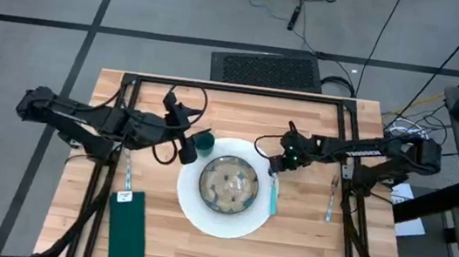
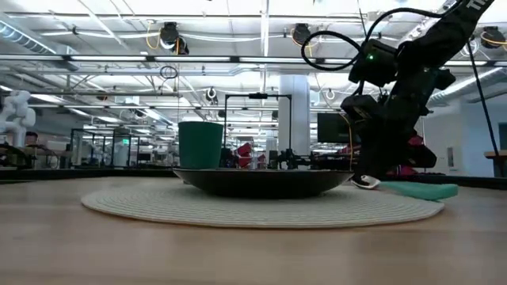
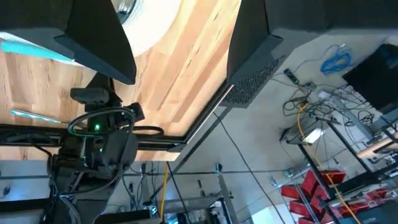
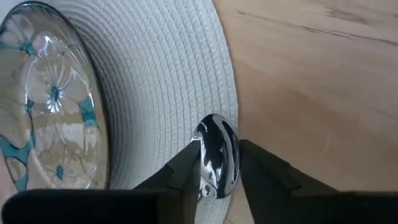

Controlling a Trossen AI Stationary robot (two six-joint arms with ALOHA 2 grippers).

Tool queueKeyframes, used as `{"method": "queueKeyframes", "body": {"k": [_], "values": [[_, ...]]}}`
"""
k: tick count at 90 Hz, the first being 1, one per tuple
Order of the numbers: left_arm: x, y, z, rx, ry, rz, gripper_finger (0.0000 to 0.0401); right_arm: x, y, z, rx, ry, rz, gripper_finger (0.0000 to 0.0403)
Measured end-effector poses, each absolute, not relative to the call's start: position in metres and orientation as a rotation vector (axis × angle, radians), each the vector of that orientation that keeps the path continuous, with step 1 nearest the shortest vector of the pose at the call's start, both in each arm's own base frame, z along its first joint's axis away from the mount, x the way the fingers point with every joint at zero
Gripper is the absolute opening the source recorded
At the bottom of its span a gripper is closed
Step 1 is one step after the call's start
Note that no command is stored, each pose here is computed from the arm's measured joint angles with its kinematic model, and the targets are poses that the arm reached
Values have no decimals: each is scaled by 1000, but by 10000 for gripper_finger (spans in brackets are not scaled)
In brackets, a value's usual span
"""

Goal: Set table place
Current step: Put the blue spoon on the right side of the white table mat, then put the blue knife on the right of the white table mat

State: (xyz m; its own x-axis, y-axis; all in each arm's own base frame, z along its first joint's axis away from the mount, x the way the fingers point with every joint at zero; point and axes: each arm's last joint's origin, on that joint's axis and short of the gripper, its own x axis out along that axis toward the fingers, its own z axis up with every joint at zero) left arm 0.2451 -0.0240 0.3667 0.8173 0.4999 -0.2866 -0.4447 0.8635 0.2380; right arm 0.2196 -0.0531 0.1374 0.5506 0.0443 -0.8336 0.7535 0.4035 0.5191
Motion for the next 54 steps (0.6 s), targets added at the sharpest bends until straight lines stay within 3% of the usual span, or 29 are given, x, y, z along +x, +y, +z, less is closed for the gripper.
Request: {"method": "queueKeyframes", "body": {"k": [39, 54], "values": [[245, -24, 367, 163, 349, 505, 238, 201, -51, 158, 1059, 861, -627, 91], [244, -24, 365, 171, 367, 505, 238, 196, -45, 208, 1064, 818, -576, 91]]}}
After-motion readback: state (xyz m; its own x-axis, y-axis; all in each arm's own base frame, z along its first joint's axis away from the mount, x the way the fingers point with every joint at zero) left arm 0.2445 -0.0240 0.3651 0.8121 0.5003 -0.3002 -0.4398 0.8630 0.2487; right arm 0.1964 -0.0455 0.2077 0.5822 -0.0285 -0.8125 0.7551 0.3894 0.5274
